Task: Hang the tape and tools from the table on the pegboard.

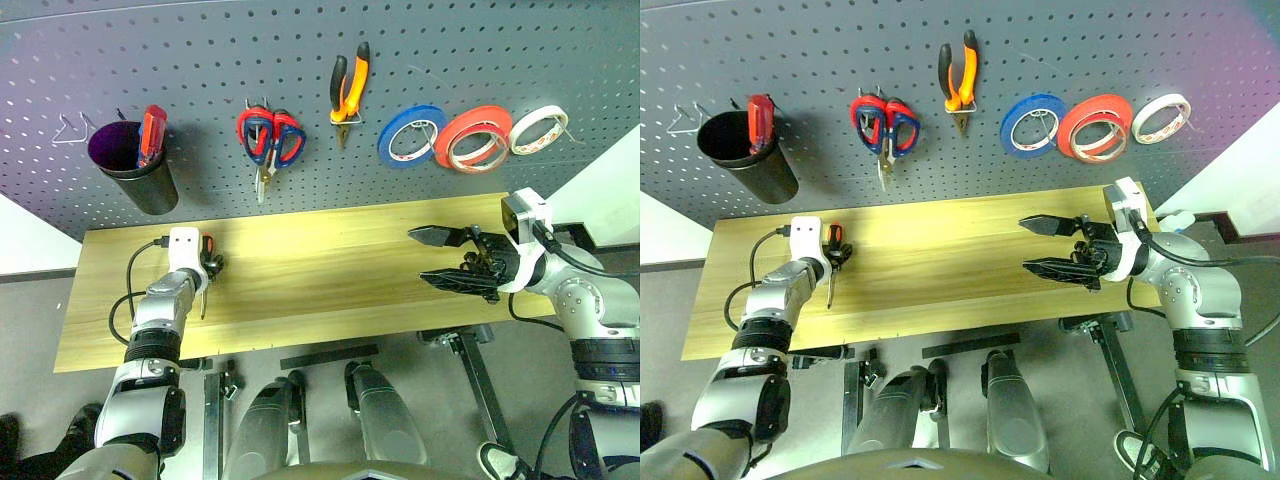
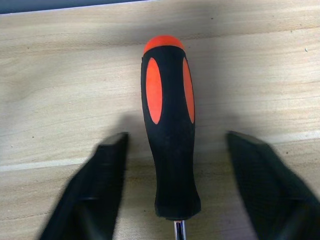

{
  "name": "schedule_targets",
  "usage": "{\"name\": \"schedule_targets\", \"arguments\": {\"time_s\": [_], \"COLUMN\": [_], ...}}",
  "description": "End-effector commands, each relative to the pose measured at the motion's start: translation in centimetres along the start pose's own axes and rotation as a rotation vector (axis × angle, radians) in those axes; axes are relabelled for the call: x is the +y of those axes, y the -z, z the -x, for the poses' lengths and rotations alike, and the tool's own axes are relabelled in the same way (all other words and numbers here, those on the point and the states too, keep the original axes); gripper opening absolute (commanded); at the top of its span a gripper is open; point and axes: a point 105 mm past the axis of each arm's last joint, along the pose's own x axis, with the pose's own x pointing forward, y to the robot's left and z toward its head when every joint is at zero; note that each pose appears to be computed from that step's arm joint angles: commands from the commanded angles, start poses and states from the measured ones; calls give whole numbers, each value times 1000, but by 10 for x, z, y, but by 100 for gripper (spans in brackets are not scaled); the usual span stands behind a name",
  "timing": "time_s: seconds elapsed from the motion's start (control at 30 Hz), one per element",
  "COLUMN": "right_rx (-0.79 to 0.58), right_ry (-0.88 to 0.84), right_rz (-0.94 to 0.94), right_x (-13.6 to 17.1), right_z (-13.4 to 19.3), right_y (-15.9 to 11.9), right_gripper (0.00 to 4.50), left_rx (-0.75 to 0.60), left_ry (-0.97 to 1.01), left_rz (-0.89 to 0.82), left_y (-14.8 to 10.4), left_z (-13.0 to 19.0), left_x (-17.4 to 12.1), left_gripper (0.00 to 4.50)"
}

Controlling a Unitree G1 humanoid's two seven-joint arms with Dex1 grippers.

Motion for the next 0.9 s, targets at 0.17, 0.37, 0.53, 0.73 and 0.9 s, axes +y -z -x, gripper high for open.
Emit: {"name": "schedule_targets", "arguments": {"time_s": [0.17,0.37,0.53,0.73,0.9], "right_rx": [-13,-20,-30,-51,-68], "right_ry": [12,17,21,25,31], "right_rz": [58,63,69,87,99], "right_x": [3,-1,-4,-10,-17], "right_z": [7,6,6,5,4], "right_y": [-13,-13,-12,-12,-10], "right_gripper": [450,450,450,450,450], "left_rx": [36,46,48,-24,-118], "left_ry": [8,39,134,153,169], "left_rz": [51,63,96,-42,-126], "left_y": [6,16,21,13,-5], "left_z": [2,12,34,68,84], "left_x": [-5,-11,-25,-34,-38], "left_gripper": [73,73,73,73,73]}}
